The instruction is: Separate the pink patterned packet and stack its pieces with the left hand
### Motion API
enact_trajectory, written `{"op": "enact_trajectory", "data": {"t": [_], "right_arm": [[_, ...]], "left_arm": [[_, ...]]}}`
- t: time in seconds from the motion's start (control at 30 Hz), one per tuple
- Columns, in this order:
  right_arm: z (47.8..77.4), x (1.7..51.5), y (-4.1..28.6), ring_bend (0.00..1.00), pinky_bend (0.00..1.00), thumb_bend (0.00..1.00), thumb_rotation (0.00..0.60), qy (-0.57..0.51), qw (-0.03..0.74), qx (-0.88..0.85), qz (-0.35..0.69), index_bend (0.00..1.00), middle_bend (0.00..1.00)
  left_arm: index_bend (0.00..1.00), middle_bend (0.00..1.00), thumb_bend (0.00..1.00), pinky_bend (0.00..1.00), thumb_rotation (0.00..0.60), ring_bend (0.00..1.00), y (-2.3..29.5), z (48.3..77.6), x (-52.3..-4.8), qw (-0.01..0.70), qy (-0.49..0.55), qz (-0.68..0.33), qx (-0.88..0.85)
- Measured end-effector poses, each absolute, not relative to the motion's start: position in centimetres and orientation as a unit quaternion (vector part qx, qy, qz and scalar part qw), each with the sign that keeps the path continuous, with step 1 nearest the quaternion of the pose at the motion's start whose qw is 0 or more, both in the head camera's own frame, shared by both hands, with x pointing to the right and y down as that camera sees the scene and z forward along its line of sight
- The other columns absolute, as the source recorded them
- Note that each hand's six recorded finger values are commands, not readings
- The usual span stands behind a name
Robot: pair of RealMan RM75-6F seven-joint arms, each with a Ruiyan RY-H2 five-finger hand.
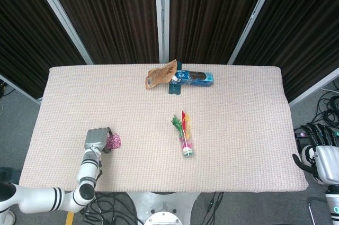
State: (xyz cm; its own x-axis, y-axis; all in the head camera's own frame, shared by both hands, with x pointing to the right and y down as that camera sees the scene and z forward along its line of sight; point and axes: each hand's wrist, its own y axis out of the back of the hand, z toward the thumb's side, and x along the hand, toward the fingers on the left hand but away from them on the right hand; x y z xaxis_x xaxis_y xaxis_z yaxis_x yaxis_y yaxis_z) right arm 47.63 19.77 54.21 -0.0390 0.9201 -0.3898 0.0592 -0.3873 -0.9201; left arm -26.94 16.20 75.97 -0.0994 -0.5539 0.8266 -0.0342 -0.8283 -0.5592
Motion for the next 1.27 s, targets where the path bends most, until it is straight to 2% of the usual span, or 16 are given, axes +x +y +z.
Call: {"op": "enact_trajectory", "data": {"t": [0.27,0.43,0.53,0.73,0.83,0.93,1.07,1.27], "right_arm": [[54.0,47.7,19.8,0.00,0.00,0.20,0.518,-0.417,0.366,-0.587,0.589,0.13,0.09],[53.7,47.9,19.7,0.00,0.00,0.20,0.516,-0.420,0.369,-0.585,0.588,0.13,0.09],[53.6,48.0,19.7,0.00,0.00,0.20,0.519,-0.422,0.368,-0.583,0.588,0.13,0.09],[53.6,47.8,19.8,0.00,0.00,0.20,0.528,-0.425,0.363,-0.593,0.580,0.13,0.09],[53.7,47.6,19.9,0.00,0.00,0.20,0.530,-0.424,0.357,-0.604,0.573,0.13,0.07],[53.8,47.2,20.0,0.00,0.00,0.20,0.543,-0.420,0.357,-0.613,0.565,0.13,0.07],[53.5,47.1,20.2,0.00,0.00,0.20,0.555,-0.426,0.362,-0.613,0.558,0.13,0.07],[53.2,47.1,20.9,0.00,0.00,0.20,0.554,-0.433,0.368,-0.604,0.559,0.13,0.07]], "left_arm": [[0.31,0.88,0.27,0.94,0.600,0.90,15.8,75.3,-26.7,0.179,0.241,-0.696,-0.652],[0.30,0.82,0.27,0.89,0.600,0.84,13.9,73.4,-27.9,0.194,0.287,-0.678,-0.648],[0.30,0.72,0.26,0.79,0.600,0.74,12.3,72.0,-29.3,0.210,0.329,-0.663,-0.639],[0.30,0.41,0.26,0.46,0.600,0.38,9.9,69.6,-34.1,0.255,0.409,-0.623,-0.616],[0.30,0.33,0.26,0.38,0.600,0.30,9.6,68.5,-36.9,0.291,0.427,-0.605,-0.606],[0.30,0.31,0.26,0.36,0.600,0.29,10.2,67.2,-40.0,0.329,0.435,-0.592,-0.593],[0.30,0.31,0.26,0.36,0.600,0.29,12.9,65.0,-43.8,0.368,0.436,-0.589,-0.572],[0.30,0.31,0.26,0.34,0.600,0.29,16.5,62.6,-44.9,0.374,0.431,-0.590,-0.571]]}}
